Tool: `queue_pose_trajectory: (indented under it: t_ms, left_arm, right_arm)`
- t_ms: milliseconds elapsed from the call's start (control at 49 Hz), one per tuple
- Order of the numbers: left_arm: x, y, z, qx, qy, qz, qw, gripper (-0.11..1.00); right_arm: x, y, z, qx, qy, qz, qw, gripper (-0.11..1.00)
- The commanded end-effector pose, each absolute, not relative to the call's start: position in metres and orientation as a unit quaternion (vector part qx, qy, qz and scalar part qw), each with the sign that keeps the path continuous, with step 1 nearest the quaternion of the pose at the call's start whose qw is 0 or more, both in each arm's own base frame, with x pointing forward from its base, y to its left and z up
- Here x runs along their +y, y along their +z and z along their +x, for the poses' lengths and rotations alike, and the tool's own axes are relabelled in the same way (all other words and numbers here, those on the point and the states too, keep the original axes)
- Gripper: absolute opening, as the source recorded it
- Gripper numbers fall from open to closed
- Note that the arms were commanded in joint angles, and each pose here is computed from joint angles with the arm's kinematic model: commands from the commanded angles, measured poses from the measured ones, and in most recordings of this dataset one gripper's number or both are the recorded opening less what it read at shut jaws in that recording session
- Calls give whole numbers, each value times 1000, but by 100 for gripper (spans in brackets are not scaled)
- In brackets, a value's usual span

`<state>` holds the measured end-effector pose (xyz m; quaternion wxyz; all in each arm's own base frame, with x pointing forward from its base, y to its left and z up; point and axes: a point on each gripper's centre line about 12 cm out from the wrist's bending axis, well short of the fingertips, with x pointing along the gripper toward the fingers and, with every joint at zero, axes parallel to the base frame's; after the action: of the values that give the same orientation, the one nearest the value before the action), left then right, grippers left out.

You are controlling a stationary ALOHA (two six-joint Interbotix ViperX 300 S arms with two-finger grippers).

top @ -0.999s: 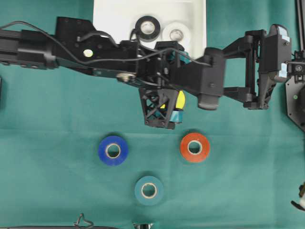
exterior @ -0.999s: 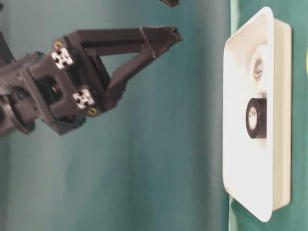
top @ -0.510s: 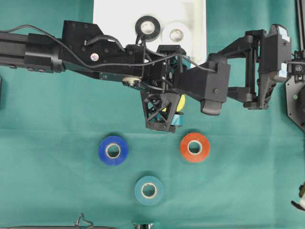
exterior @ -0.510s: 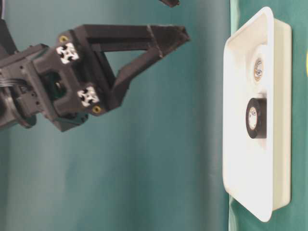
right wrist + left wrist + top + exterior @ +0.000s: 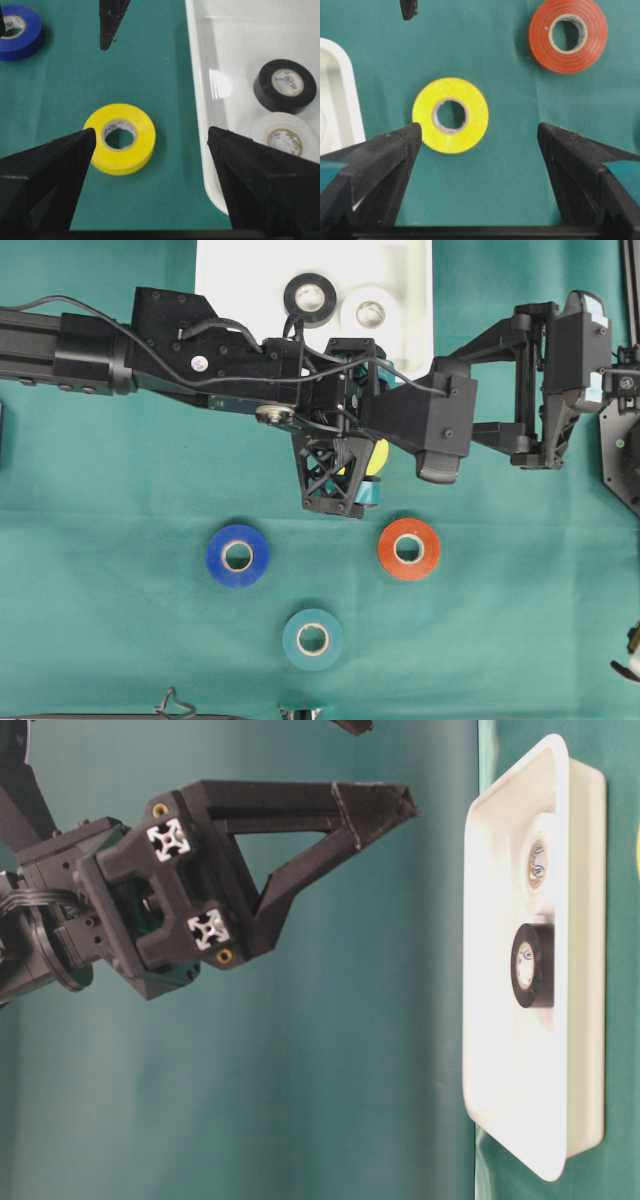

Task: Pick up the tape from a random location and place it into the white case.
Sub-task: 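Close the left gripper on the yellow tape roll's rim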

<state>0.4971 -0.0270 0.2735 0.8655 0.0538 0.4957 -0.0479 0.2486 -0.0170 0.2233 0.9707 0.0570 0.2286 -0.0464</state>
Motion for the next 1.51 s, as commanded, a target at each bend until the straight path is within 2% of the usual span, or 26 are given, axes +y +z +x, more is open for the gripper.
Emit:
queue_pose_trajectory:
  t_ms: [0, 184, 469, 1122, 1489]
  left_arm:
    - [-27, 303, 492, 465, -47, 54, 882, 96]
    - [-27, 295, 493, 463, -47, 54, 884, 96]
    - [-26, 262, 491, 457, -40, 43, 887, 96]
    - [-22, 149, 505, 488, -33, 36, 871, 96]
    - [-18, 132, 504, 492, -30, 33, 869, 96]
  right_arm:
    - [-17, 232, 252, 215, -45, 56, 974, 89]
    - [-17, 232, 252, 215, -45, 55, 974, 89]
    - [-17, 230, 254, 219, -45, 55, 973, 89]
    - [-17, 227, 257, 225, -45, 56, 972, 89]
    - [-17, 226, 257, 226, -45, 56, 972, 89]
